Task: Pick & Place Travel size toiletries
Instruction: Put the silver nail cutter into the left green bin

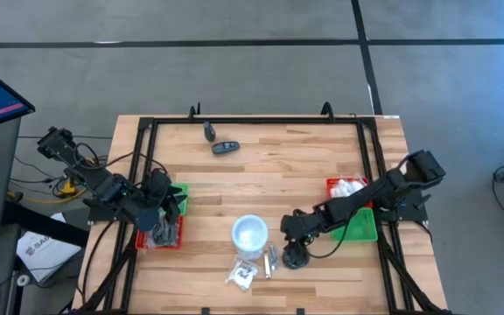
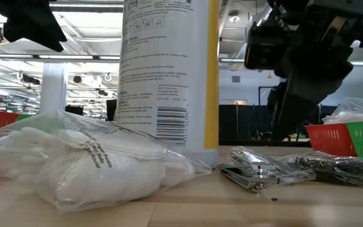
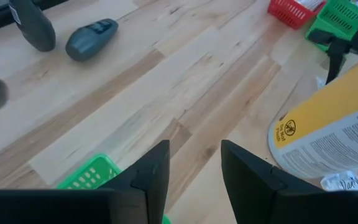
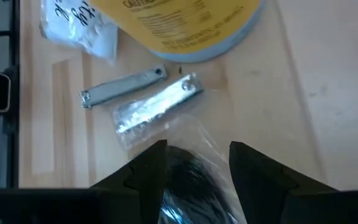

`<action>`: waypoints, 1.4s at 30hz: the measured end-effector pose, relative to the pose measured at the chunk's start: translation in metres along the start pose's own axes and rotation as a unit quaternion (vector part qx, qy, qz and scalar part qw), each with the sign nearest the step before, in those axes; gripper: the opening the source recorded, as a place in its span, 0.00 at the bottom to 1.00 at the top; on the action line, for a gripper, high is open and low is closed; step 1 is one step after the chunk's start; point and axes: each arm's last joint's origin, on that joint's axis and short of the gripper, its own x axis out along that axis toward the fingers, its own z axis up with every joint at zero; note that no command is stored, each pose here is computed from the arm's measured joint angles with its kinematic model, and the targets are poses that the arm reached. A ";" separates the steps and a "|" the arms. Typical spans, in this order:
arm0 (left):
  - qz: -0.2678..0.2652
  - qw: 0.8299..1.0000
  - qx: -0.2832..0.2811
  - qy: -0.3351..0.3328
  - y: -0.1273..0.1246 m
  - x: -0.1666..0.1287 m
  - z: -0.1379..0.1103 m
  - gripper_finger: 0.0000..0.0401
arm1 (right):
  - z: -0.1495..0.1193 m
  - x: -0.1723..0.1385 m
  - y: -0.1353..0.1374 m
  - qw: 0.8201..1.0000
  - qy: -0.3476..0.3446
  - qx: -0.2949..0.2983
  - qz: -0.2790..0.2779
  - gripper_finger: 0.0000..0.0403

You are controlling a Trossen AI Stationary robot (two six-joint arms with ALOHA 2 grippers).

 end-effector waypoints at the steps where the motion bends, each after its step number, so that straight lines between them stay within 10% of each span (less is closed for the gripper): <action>1: 0.000 1.000 0.000 0.000 0.000 0.000 0.000 0.34 | -0.001 0.003 0.001 1.000 -0.002 0.004 0.003 0.41; 42: 0.011 1.000 0.013 -0.003 -0.008 0.007 -0.004 0.34 | -0.002 0.048 0.003 0.995 -0.057 0.079 0.024 0.36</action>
